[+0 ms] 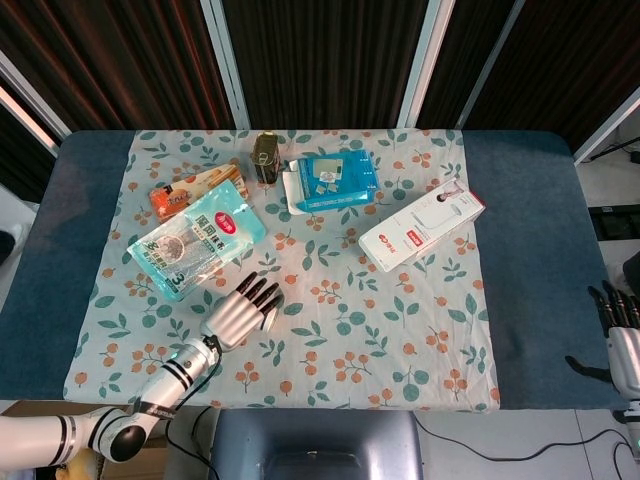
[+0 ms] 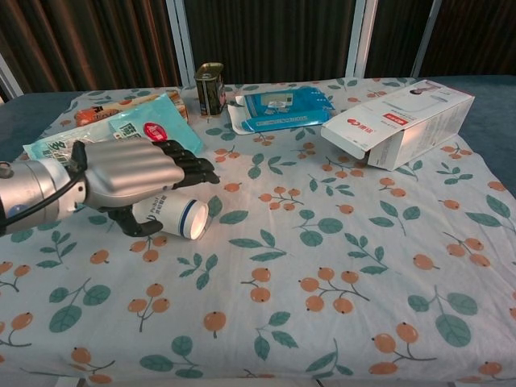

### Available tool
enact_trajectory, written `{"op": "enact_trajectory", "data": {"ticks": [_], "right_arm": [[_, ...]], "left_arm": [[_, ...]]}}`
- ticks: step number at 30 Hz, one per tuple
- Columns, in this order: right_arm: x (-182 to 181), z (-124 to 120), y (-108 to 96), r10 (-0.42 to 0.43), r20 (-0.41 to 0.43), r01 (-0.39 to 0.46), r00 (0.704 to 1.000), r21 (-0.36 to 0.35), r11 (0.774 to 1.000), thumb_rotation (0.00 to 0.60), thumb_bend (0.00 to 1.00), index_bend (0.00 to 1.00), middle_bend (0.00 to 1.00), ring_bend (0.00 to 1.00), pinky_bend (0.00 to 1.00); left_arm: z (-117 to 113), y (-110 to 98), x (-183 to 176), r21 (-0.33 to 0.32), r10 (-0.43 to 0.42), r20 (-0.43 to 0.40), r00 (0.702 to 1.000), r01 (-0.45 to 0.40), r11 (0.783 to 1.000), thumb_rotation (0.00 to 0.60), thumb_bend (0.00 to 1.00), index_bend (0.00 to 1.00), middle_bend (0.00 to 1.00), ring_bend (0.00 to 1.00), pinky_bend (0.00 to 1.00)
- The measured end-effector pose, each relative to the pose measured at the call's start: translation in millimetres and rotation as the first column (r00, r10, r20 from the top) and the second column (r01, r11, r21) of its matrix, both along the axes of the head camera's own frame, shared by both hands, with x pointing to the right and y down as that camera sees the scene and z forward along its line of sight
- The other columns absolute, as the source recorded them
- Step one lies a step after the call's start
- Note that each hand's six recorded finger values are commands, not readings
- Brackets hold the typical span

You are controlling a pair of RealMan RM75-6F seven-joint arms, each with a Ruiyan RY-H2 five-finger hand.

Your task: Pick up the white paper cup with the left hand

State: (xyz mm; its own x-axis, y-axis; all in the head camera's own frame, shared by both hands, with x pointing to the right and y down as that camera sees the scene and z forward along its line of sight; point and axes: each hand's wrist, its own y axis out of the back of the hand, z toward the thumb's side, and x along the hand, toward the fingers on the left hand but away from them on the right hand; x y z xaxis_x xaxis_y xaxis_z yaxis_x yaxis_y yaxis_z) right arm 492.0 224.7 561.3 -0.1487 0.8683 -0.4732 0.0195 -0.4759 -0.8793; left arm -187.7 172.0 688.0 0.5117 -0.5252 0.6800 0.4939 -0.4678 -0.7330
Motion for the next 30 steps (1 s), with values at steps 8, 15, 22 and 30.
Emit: {"op": "enact_trajectory", "data": {"ticks": [8,15,22,30], "right_arm": [[3,2,0,0.007,0.002,-0.007,1.000,-0.005,1.000,0.600,0.11,0.00,0.00,0.00,0.00],[4,3,0,0.006,0.004,-0.006,1.000,-0.006,1.000,0.600,0.11,0.00,0.00,0.00,0.00],[5,3,1,0.010,0.002,-0.010,1.000,-0.013,1.000,0.600,0.11,0.00,0.00,0.00,0.00],[4,3,0,0.009,0.003,-0.008,1.000,-0.015,1.000,0.600,0.11,0.00,0.00,0.00,0.00]], "left_arm": [[10,5,8,-0.032,0.021,0.059,0.998,-0.019,0.999,0.600,0.38,0.00,0.00,0.00,0.00],[13,5,12,-0.017,0.032,0.068,0.997,-0.031,0.999,0.600,0.38,0.01,0.01,0.00,0.00],[17,4,10,-0.011,0.024,0.083,0.996,-0.023,1.000,0.600,0.41,0.18,0.15,0.00,0.00],[18,4,9,-0.008,-0.001,0.064,0.998,0.002,1.000,0.600,0.49,0.35,0.20,0.00,0.00]]}}
